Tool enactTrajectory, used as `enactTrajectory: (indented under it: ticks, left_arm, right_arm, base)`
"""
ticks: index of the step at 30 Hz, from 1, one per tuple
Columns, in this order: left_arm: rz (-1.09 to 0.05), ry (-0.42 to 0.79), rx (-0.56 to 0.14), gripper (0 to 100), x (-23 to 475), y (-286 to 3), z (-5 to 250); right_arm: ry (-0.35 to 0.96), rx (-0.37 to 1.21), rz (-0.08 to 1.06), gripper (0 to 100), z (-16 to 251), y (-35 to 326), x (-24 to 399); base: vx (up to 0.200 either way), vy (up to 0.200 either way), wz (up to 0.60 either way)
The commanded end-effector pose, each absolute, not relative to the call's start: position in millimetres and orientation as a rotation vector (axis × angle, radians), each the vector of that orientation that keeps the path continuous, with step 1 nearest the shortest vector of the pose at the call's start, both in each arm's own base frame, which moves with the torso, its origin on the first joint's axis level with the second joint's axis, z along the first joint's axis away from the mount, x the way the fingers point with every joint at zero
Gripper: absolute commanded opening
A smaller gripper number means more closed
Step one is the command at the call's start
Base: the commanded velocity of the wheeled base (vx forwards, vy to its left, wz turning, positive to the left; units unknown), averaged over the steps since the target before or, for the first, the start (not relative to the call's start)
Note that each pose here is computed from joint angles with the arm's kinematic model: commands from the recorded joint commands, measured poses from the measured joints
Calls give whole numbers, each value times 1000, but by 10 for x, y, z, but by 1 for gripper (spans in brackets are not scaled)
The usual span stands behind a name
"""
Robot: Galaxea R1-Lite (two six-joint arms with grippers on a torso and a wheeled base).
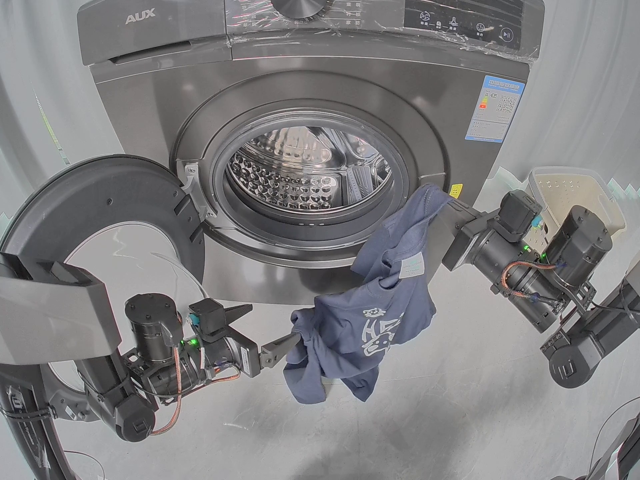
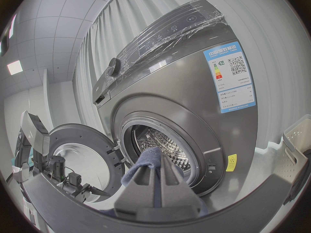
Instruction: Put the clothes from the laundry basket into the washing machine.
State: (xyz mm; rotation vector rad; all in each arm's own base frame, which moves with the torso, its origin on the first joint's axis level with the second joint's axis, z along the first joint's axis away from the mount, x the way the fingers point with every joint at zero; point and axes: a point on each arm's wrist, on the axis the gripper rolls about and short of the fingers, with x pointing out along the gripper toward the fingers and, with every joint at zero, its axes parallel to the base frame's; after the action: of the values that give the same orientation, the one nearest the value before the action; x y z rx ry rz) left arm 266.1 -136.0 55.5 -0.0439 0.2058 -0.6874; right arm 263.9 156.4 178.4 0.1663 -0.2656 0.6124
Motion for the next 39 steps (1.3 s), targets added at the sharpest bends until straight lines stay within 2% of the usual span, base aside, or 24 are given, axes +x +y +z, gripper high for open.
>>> enactTrajectory:
  ticks: [1, 8, 17, 22, 26, 39]
  left_arm:
    - [-696, 230, -34, 100, 2618, -1396, 498]
    - [-724, 304, -17, 100, 2459, -1418, 383]
    - [-739, 312, -12, 100, 2429, -1460, 366]
    - [-740, 272, -20, 100, 2504, -1498, 420]
    - [-698, 178, -46, 100, 2722, -1617, 527]
    - [-706, 75, -75, 100, 3153, -2003, 421]
  right_arm:
    - [-268, 167, 616, 0, 1787, 1577, 2646]
    - [-280, 168, 607, 0, 1811, 1559, 2670]
    - [-285, 171, 614, 0, 1830, 1573, 2649]
    - [-300, 175, 621, 0, 1878, 1569, 2613]
    - [-308, 174, 637, 0, 1914, 1547, 2559]
    - [-311, 183, 670, 0, 1929, 1646, 2504]
  base:
    - [0, 0, 0]
    - [0, 0, 0]
    - [0, 0, 0]
    - [0, 0, 0]
    - [0, 0, 0]
    - [0, 0, 0]
